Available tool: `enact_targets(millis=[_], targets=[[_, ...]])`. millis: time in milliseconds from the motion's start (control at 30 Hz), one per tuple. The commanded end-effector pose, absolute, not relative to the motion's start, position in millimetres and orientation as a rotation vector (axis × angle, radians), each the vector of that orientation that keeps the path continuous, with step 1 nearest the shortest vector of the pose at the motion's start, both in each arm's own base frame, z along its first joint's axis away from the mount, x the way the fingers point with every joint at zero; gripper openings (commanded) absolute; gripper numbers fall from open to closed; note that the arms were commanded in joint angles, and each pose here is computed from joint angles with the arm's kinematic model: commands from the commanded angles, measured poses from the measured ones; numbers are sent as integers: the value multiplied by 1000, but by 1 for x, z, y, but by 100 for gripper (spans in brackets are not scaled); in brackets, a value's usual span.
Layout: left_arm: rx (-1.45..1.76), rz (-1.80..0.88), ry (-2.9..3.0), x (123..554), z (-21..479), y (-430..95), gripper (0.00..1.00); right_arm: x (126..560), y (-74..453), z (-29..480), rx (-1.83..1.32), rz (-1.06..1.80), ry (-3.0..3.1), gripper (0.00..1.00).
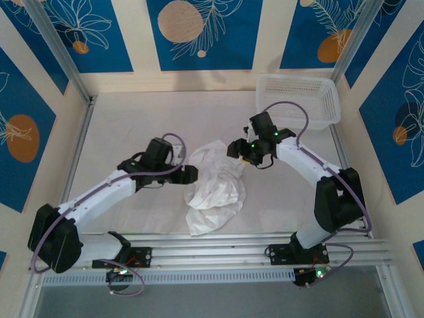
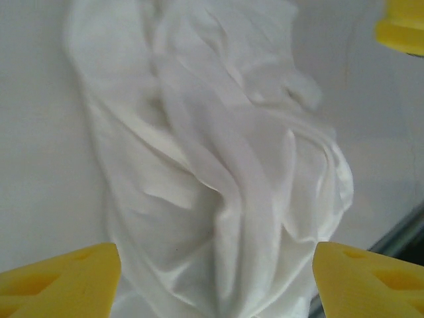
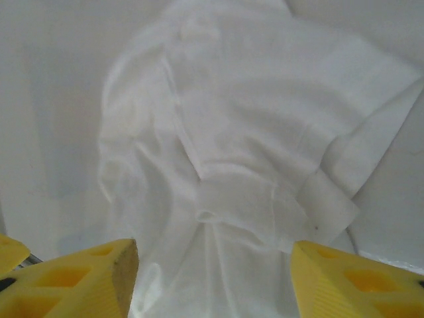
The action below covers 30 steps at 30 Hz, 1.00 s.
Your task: Fold the inside-out t-shirt
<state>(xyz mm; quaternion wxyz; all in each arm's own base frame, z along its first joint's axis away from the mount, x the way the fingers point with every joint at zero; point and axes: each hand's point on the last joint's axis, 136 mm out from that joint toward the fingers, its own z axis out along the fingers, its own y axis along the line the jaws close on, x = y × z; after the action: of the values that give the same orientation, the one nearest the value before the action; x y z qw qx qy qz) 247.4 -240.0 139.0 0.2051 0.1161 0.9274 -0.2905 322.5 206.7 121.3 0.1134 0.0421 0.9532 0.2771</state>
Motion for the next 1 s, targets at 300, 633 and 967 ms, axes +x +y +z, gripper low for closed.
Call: enact_targets(millis=[300,633,967], targets=[[418,-911,2743,208,84,-266,23,348,235,65,42,787,2880,28],[366,-762,2544,240,182,-223,0,357,217,187,15,812,2549,0],[286,-316,2127,269,366,-133,0,334,167,375,-88,682,2016,0]])
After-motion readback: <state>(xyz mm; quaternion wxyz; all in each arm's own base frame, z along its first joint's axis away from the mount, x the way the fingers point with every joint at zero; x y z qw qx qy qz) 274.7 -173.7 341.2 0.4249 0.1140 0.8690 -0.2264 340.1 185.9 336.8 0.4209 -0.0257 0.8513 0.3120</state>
